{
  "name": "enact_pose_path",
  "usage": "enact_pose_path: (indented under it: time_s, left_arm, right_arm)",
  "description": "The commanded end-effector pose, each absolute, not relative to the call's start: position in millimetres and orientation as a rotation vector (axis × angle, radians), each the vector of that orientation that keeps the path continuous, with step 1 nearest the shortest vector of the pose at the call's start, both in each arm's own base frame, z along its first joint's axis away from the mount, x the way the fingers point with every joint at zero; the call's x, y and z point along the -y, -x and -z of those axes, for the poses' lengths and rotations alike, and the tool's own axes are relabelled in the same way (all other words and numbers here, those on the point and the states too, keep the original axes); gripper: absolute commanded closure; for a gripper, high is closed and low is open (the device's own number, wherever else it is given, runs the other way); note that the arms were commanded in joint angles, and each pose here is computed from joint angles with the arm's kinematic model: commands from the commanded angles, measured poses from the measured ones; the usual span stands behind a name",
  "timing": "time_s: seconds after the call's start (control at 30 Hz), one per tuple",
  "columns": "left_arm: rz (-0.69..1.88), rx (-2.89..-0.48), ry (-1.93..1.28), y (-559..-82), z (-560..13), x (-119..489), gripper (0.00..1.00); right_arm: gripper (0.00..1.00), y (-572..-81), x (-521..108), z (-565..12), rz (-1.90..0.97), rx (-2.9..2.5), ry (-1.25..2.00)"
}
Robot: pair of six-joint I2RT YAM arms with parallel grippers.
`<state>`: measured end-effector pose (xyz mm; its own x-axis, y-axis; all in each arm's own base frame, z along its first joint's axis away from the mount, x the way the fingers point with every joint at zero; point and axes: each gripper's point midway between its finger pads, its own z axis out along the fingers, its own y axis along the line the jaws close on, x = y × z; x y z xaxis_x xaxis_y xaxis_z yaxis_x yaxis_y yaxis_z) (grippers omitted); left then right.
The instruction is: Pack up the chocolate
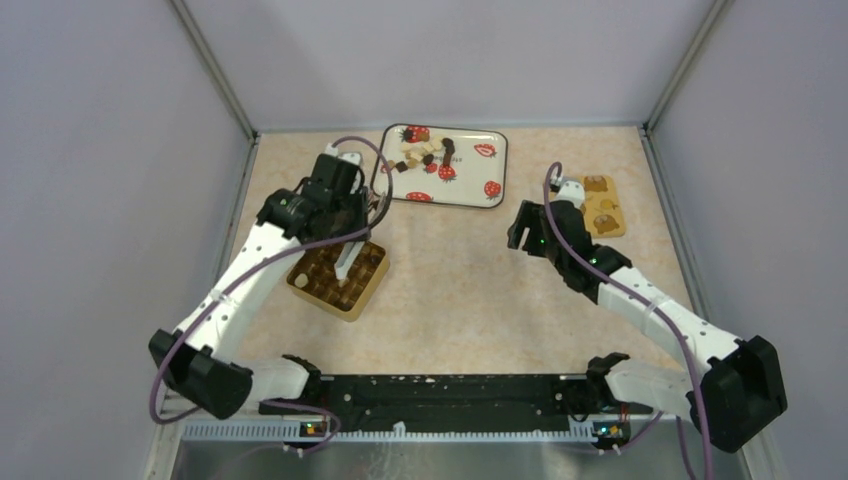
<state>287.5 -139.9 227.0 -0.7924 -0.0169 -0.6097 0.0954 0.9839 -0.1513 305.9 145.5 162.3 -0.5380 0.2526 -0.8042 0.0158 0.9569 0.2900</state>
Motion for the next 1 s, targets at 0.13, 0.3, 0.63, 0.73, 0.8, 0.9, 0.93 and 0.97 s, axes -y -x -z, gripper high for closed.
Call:
enact_pose_path:
  time_s: [0.13,0.3,0.63,0.73,0.8,0.9,0.93,0.97]
  left_arm:
    - [0.124,-2.565,0.048,-229,-212,101,0.80]
    - [0.122,-2.588,0.049,-214,-207,96,0.81]
    - [-0.043,-2.629,0.110,-201,-192,71,0.80]
    - [-0.028,-2.648,0.102,-199,-187,73,0.80]
    - [-0.028,-2.653,0.102,-198,-185,74,0.80]
    - [0.010,-2.654,0.096,-199,-185,79,0.78]
    - [0.015,-2.658,0.095,-198,-183,79,0.76]
    - [0.016,-2.661,0.093,-198,-183,80,0.74]
  right_arm:
    - [0.30,-320,-166,-189,-0.418,-2.057,-0.176]
    - [0.31,-324,-166,-194,-0.394,-2.049,-0.139]
    - [0.31,-330,-160,-208,-0.334,-2.009,-0.105]
    - [0.31,-329,-161,-208,-0.342,-2.013,-0.104]
    - [0.31,-328,-161,-206,-0.346,-2.017,-0.112]
    - [0.31,-328,-163,-204,-0.359,-2.022,-0.117]
    - [0.31,-327,-164,-204,-0.366,-2.023,-0.116]
    - [0.31,-328,-164,-205,-0.369,-2.021,-0.117]
